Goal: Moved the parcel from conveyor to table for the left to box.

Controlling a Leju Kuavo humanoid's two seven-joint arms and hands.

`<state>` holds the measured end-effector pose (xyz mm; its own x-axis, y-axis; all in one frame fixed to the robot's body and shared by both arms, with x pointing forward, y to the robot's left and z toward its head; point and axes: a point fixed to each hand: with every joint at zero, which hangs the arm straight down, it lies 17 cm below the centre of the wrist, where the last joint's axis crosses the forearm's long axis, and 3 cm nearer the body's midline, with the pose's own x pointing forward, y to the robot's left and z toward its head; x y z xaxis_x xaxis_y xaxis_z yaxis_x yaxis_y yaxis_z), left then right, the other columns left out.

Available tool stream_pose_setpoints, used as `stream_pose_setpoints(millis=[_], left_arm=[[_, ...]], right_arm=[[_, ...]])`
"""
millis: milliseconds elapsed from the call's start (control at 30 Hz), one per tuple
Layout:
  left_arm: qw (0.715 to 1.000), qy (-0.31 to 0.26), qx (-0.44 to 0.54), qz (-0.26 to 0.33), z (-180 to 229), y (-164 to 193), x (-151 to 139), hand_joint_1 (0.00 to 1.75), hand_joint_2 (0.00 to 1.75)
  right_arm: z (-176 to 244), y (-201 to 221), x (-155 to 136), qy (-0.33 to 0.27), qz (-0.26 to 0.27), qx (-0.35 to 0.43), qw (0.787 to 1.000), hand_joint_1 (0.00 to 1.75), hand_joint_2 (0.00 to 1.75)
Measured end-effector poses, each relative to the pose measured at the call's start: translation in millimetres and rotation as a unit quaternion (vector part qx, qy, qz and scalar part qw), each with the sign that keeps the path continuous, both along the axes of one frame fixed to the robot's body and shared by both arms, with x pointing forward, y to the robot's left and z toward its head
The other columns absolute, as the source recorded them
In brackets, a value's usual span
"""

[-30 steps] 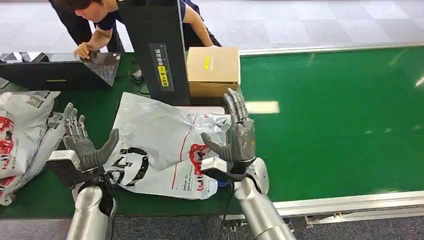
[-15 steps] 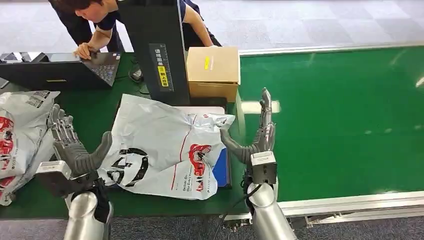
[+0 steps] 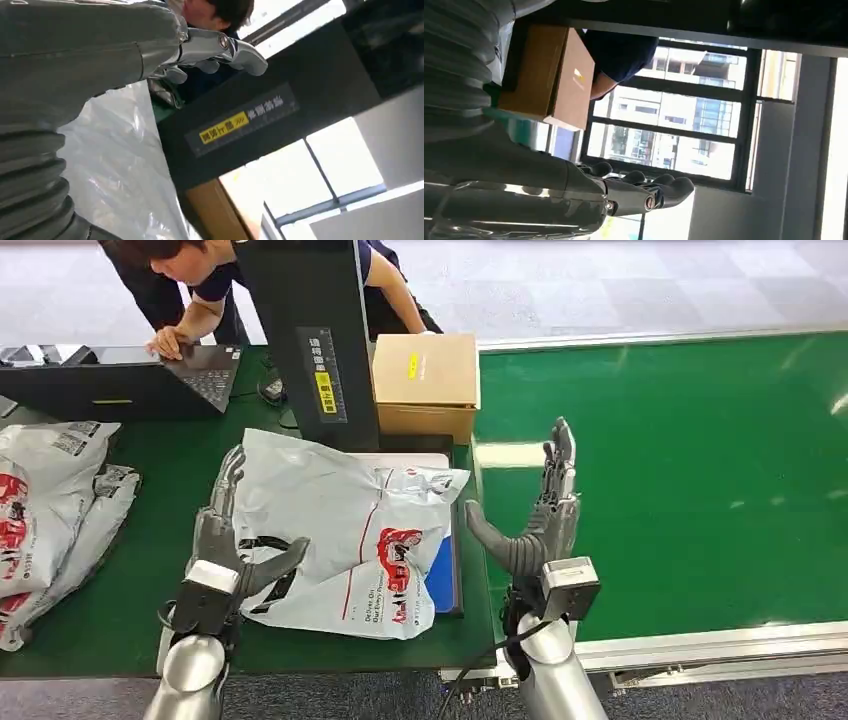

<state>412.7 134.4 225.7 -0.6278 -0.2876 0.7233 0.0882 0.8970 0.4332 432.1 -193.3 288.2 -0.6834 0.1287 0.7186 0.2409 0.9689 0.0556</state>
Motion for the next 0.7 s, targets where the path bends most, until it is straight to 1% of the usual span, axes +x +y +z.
stream_pose_setpoints(millis=[200,333,700], left_arm=[[0.999,0.019,0.028,-0.027,-11.9,-15.3,3.2,0.00,1.75],[0.998,0.033,0.040,-0.037,-22.3,-19.2,3.3,0.00,1.75],[0.989,0.099,0.079,-0.076,-68.6,-40.3,6.4,0.00,1.75]], right_arm=[[4.7,-1.0,-2.3,-0.005,0.000,0.000,1.000,0.00,1.75],[3.9,1.0,-3.6,-0.004,0.006,-0.002,1.000,0.00,1.75],[6.3,4.3,-0.8,-0.005,0.015,-0.004,1.000,0.00,1.75]])
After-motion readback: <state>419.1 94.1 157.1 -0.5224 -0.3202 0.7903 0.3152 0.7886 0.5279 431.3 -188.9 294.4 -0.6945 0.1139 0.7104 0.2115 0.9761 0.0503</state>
